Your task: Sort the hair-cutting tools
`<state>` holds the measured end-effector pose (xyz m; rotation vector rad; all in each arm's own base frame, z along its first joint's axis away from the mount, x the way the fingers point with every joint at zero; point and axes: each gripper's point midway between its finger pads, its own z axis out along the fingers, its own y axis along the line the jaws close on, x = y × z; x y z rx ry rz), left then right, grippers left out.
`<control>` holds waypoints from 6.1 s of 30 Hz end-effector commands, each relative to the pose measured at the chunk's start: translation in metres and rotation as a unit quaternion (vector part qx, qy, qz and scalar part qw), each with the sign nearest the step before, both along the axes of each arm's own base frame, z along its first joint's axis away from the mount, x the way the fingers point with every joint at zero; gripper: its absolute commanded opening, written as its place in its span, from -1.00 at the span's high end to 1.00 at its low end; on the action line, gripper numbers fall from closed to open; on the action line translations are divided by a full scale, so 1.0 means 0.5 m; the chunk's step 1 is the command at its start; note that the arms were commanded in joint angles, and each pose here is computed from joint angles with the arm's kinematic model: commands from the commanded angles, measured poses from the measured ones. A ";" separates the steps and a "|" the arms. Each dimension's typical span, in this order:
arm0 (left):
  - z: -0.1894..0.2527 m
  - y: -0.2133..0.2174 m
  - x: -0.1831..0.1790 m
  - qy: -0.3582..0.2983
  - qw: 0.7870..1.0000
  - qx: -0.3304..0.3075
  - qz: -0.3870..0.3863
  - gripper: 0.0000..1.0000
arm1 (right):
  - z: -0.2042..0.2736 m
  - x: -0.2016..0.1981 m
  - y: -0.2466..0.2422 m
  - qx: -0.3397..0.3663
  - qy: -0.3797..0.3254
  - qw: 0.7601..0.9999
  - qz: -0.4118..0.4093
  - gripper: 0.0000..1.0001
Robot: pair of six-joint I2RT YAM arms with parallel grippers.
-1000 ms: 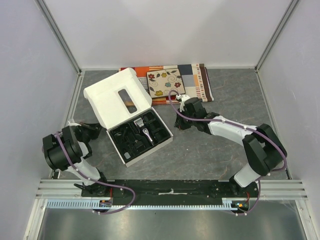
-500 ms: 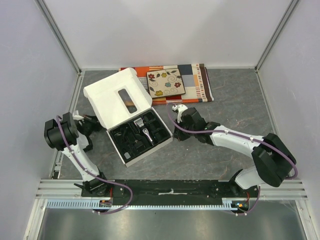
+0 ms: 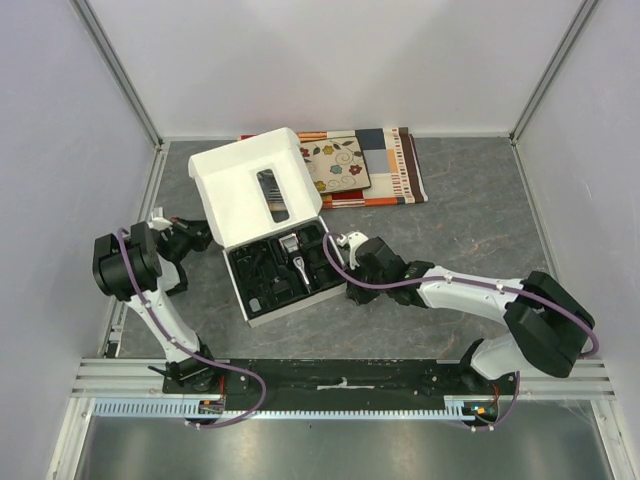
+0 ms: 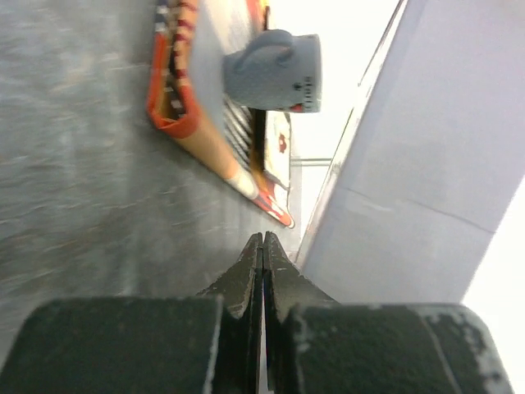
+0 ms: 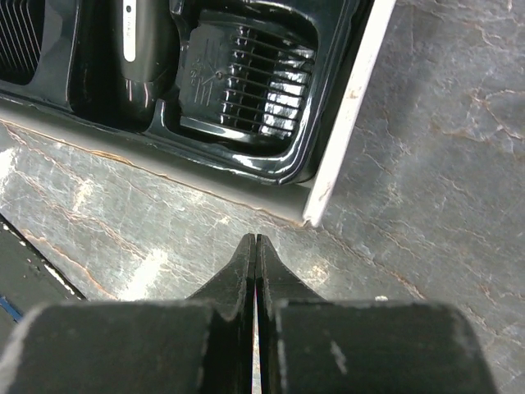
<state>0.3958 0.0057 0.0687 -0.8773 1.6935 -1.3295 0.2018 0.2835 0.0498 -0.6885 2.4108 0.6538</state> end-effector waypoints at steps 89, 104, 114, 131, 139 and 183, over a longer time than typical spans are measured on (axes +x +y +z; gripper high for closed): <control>0.058 -0.079 -0.216 0.213 0.944 0.250 -0.018 0.95 | 0.129 0.433 0.027 0.130 -0.075 0.986 -0.077 1.00; 0.085 -0.067 -0.204 0.195 0.942 0.274 -0.010 0.95 | 0.152 0.415 0.067 0.127 -0.084 0.987 -0.056 1.00; 0.099 -0.093 -0.193 0.168 0.952 0.254 -0.031 0.96 | 0.150 0.395 0.082 0.124 -0.080 0.988 -0.045 1.00; 0.083 -0.111 -0.214 0.165 0.950 0.264 -0.036 0.95 | 0.112 0.351 0.069 0.096 -0.073 0.992 -0.048 1.00; 0.095 -0.096 -0.234 0.170 0.944 0.284 -0.015 0.95 | 0.097 0.324 0.052 0.080 -0.074 0.993 -0.046 1.00; 0.297 -0.139 -0.155 0.061 0.944 0.318 -0.062 0.95 | 0.356 0.325 0.071 0.098 -0.208 0.973 0.021 1.00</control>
